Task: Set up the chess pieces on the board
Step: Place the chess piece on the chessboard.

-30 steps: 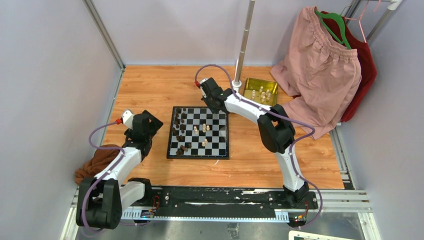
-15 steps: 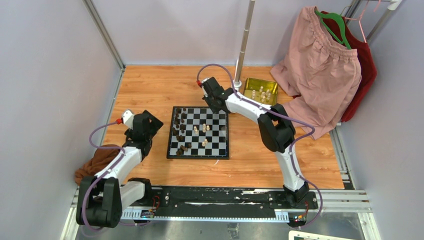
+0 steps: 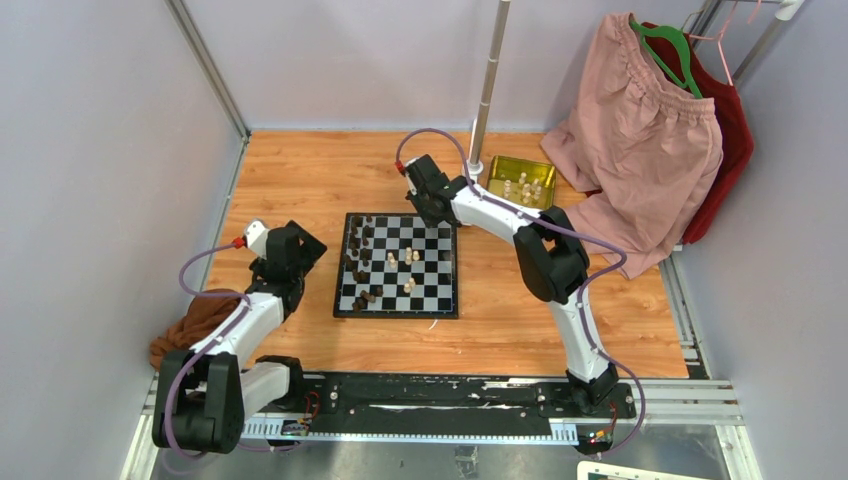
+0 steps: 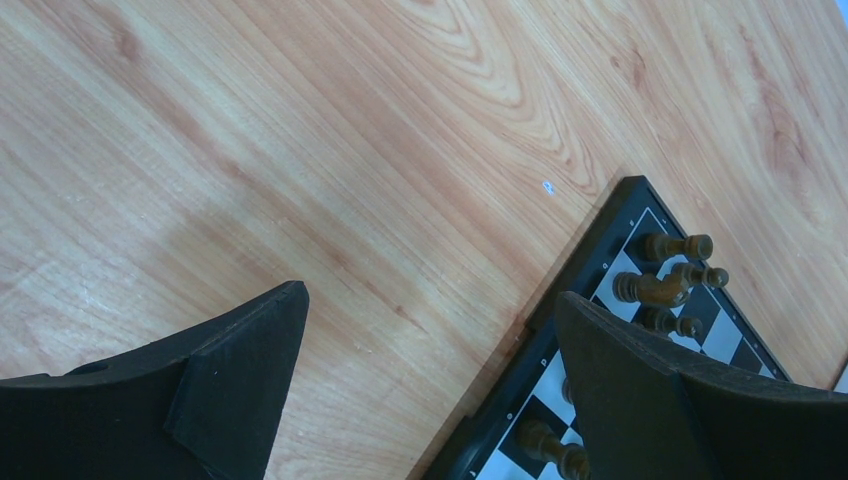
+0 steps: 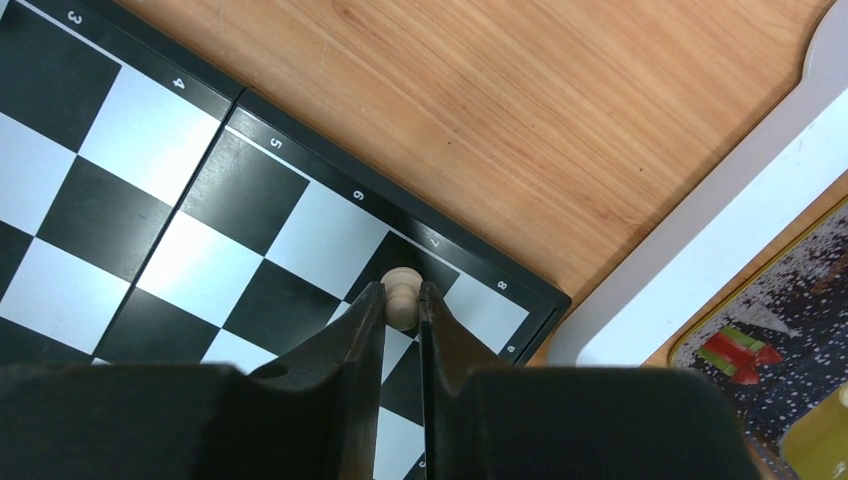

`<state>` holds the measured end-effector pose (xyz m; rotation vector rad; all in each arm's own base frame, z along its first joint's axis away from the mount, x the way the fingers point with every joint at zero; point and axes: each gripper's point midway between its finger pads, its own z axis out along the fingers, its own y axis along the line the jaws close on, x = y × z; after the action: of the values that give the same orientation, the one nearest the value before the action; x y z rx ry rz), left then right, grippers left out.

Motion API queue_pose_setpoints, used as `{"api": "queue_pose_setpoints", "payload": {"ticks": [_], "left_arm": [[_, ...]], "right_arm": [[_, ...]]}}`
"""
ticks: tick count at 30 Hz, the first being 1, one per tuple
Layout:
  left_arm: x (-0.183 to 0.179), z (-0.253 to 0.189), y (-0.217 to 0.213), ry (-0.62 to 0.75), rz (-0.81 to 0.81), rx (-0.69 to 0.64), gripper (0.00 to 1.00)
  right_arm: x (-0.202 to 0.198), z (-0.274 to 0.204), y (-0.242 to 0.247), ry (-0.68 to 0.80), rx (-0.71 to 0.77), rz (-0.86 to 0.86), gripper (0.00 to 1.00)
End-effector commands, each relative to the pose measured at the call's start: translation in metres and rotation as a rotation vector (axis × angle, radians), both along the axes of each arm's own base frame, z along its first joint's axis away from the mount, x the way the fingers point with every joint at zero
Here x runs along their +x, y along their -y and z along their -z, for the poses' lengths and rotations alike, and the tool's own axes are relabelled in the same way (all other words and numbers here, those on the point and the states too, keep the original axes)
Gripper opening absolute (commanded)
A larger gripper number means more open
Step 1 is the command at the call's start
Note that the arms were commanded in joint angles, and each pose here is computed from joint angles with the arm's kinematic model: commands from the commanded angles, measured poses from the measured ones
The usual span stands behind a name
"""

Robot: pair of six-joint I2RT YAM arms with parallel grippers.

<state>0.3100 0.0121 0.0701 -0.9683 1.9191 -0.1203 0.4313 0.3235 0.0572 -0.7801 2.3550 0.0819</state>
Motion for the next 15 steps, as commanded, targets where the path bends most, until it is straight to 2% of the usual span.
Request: {"api": "queue_pose_setpoints", "payload": {"ticks": [1,5,15], "left_arm": [[0.004,-0.003,0.001,0.020,0.003,0.006,1.00],[0.003,-0.003,0.001,0.021,0.008,0.006,1.00],[0.000,-0.004,-0.001,0.030,-0.003,0.012,1.00]], "right_arm": [[0.004,0.005,0.007,-0.017,-0.003,0.016,0.26],[0.003,-0.004,0.006,-0.008,0.010,0.004,0.37],[-0.006,-0.045,0.004,0.069,0.051,-0.014,0.39]]}}
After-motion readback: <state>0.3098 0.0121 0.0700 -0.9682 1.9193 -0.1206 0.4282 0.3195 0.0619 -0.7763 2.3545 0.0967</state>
